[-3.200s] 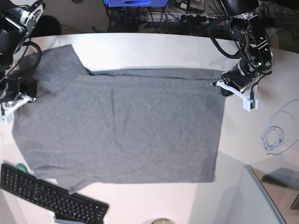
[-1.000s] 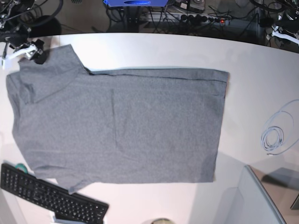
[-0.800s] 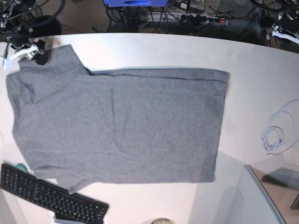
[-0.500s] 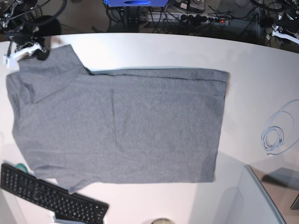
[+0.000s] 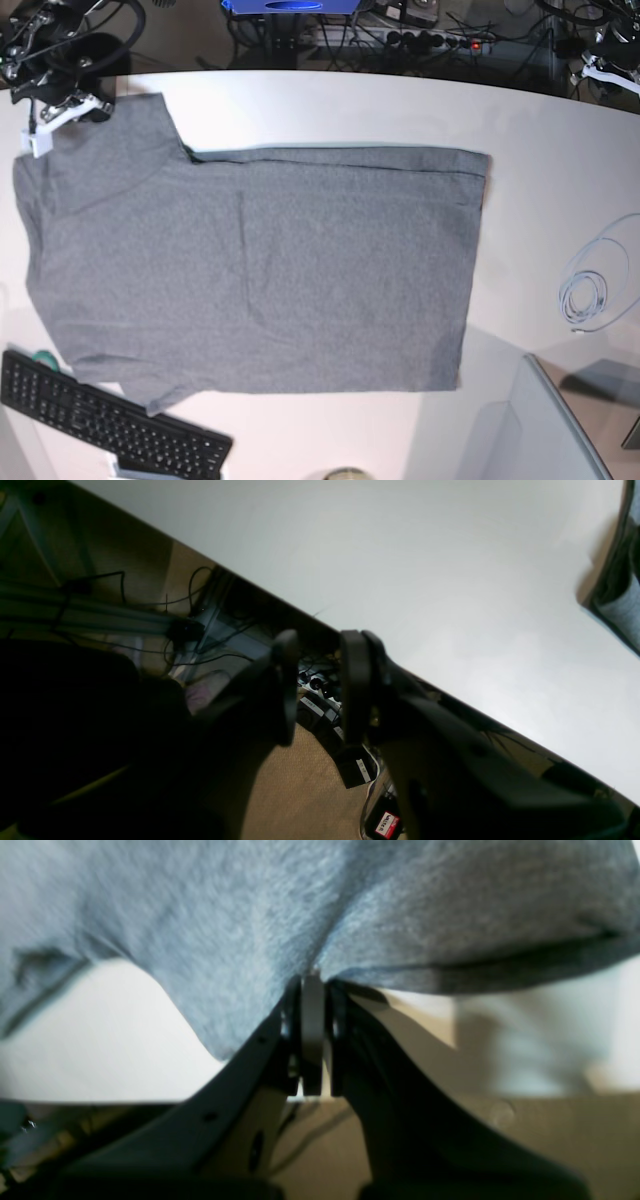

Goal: Layout the t-shirt on the table in an organized manner, then fold the t-shirt properly
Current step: 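Lower the right gripper onto the shirt's shoulder corner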

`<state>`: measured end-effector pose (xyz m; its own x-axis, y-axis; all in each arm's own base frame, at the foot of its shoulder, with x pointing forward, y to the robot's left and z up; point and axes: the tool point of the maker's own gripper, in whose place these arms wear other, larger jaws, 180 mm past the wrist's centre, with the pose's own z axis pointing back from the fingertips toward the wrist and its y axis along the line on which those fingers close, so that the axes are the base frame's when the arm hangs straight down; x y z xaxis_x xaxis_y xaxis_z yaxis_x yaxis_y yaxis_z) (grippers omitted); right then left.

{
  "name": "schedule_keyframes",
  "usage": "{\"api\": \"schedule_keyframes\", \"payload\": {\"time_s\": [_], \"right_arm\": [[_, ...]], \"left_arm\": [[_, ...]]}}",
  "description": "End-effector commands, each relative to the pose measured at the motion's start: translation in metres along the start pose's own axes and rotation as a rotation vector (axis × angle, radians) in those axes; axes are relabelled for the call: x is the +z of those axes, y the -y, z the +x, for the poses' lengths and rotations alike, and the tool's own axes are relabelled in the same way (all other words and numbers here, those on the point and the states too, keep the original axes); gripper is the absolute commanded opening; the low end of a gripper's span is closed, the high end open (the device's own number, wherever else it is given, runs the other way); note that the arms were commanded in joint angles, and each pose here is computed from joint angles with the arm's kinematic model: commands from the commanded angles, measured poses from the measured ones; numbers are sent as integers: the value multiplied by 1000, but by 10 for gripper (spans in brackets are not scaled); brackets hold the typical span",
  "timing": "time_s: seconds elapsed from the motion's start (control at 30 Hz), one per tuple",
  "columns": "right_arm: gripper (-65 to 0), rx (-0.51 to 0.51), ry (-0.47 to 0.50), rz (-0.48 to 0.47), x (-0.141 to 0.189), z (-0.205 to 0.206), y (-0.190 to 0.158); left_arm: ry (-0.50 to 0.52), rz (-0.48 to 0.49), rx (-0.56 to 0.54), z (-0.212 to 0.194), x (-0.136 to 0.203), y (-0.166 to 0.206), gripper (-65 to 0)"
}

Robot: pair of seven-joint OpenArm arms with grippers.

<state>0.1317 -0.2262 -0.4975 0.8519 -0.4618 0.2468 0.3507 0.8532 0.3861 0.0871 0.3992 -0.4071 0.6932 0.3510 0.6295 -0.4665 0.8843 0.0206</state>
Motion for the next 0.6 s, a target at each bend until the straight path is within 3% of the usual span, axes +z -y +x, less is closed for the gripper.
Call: {"api": "schedule_keyframes", "payload": {"time_s": [0.0, 0.4, 0.57], "right_arm": [[-644, 22, 36, -18, 8, 17, 1], [-644, 106, 81, 11, 16, 82, -33], [-644, 207, 94, 41, 12, 106, -57]], "left_arm": [[34, 5, -19, 11, 4, -4, -512], [-9, -15, 26, -8, -5, -4, -512], [-9, -16, 28, -8, -5, -3, -513]]}}
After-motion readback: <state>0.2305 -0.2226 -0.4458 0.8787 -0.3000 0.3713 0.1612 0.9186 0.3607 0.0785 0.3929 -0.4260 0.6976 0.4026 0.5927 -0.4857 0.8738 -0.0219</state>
